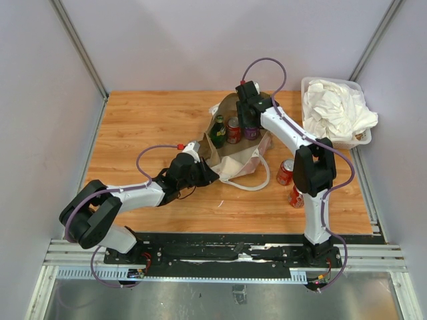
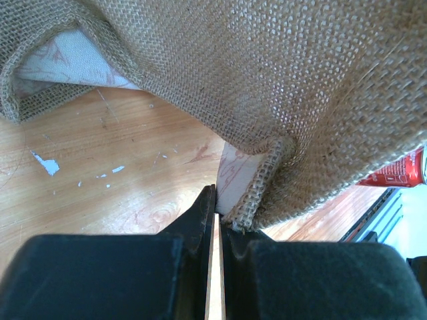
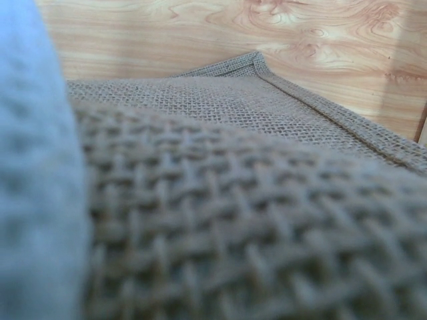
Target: Take the beverage out of the canvas bag
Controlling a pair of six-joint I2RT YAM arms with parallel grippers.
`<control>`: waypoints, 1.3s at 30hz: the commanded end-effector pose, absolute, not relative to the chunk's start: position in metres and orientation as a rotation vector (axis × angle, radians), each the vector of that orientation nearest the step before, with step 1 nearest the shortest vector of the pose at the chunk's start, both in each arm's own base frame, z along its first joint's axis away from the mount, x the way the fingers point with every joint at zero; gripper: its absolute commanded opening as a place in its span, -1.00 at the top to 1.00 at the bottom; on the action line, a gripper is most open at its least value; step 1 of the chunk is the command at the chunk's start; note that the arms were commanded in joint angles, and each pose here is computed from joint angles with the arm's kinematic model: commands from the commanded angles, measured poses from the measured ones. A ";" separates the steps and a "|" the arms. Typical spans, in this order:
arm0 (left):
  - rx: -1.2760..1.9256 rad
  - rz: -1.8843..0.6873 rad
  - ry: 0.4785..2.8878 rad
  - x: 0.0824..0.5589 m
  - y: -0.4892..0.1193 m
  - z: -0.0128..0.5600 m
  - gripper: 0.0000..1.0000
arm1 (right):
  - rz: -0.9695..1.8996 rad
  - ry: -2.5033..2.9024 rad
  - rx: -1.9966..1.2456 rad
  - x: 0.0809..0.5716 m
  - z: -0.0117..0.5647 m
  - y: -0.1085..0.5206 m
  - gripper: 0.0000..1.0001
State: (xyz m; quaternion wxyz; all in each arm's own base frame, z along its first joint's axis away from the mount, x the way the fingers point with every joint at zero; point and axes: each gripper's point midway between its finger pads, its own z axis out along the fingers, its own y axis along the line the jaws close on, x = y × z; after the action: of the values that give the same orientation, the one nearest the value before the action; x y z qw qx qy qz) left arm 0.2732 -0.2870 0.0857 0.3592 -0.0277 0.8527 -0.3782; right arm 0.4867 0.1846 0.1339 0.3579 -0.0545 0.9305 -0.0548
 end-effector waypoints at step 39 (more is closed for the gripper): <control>-0.008 -0.910 2.318 0.258 -0.283 0.059 0.85 | -0.231 2.615 -0.066 0.497 0.054 0.149 -0.58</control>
State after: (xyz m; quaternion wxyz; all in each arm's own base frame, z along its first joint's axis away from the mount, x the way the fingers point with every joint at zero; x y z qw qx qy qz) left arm 0.2765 -0.2910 0.0913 0.3639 -0.0190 0.8495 -0.3816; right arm 0.5138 0.1803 0.1154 0.3457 -0.0374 0.9355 -0.0623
